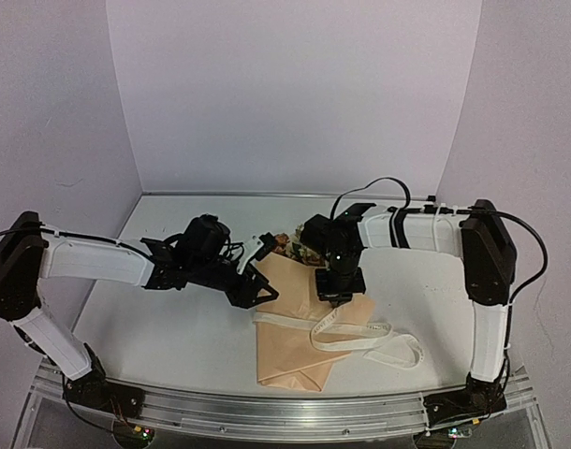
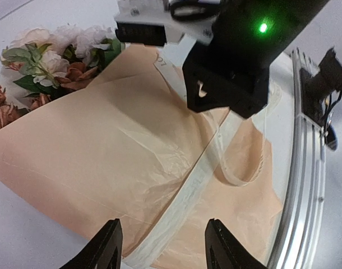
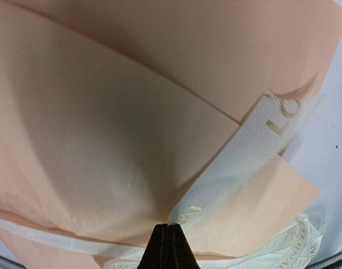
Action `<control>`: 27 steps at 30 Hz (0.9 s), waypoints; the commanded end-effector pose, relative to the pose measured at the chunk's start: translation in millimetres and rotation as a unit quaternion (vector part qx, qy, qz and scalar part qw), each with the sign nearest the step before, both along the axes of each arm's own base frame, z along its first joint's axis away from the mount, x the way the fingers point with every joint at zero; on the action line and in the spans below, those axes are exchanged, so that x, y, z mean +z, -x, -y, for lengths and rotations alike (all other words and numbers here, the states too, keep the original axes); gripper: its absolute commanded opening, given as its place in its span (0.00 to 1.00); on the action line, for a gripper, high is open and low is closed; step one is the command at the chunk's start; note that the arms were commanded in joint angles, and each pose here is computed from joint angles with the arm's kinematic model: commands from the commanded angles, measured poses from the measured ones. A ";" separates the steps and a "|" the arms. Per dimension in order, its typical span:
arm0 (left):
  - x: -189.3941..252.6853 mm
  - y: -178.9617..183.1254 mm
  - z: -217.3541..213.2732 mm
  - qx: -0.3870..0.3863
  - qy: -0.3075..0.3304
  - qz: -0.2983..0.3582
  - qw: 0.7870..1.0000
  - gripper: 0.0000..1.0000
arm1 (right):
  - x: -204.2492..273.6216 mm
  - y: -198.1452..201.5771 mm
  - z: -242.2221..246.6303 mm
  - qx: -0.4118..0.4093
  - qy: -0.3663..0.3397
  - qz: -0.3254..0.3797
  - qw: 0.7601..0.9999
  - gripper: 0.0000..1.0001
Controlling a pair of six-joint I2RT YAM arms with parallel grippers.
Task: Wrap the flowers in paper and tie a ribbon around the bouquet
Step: Pick up the right side of the ribbon from the folded bouquet.
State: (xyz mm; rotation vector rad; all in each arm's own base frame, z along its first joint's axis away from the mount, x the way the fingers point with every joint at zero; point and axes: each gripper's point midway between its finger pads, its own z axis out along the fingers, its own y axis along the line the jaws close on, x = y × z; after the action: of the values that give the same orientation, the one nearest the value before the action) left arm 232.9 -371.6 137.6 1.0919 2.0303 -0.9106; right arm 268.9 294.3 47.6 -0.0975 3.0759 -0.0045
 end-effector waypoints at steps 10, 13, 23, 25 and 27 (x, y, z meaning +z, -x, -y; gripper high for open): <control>-35.0 15.4 29.0 -0.155 -0.113 0.125 0.973 0.51 | 105.8 35.8 -24.2 0.133 -0.254 0.038 0.957 0.00; -51.2 18.4 30.6 -0.172 -0.136 0.124 0.968 0.50 | 115.5 46.3 -25.4 0.151 -0.288 0.031 0.945 0.00; -79.1 13.3 35.5 -0.177 -0.195 0.149 0.953 0.44 | 117.7 57.8 -20.2 0.137 -0.332 0.018 0.933 0.00; -80.1 9.4 36.0 -0.170 -0.199 0.156 0.952 0.40 | 117.1 58.5 -18.7 0.134 -0.334 0.018 0.933 0.00; -81.5 6.4 36.1 -0.165 -0.204 0.159 0.952 0.33 | 116.2 58.8 -17.0 0.131 -0.335 0.018 0.933 0.00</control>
State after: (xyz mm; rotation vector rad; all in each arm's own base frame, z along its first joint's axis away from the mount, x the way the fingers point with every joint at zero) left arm 210.2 -398.6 45.5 1.7474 1.8794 -0.5053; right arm 209.1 308.7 145.2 -0.4521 2.8852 0.9408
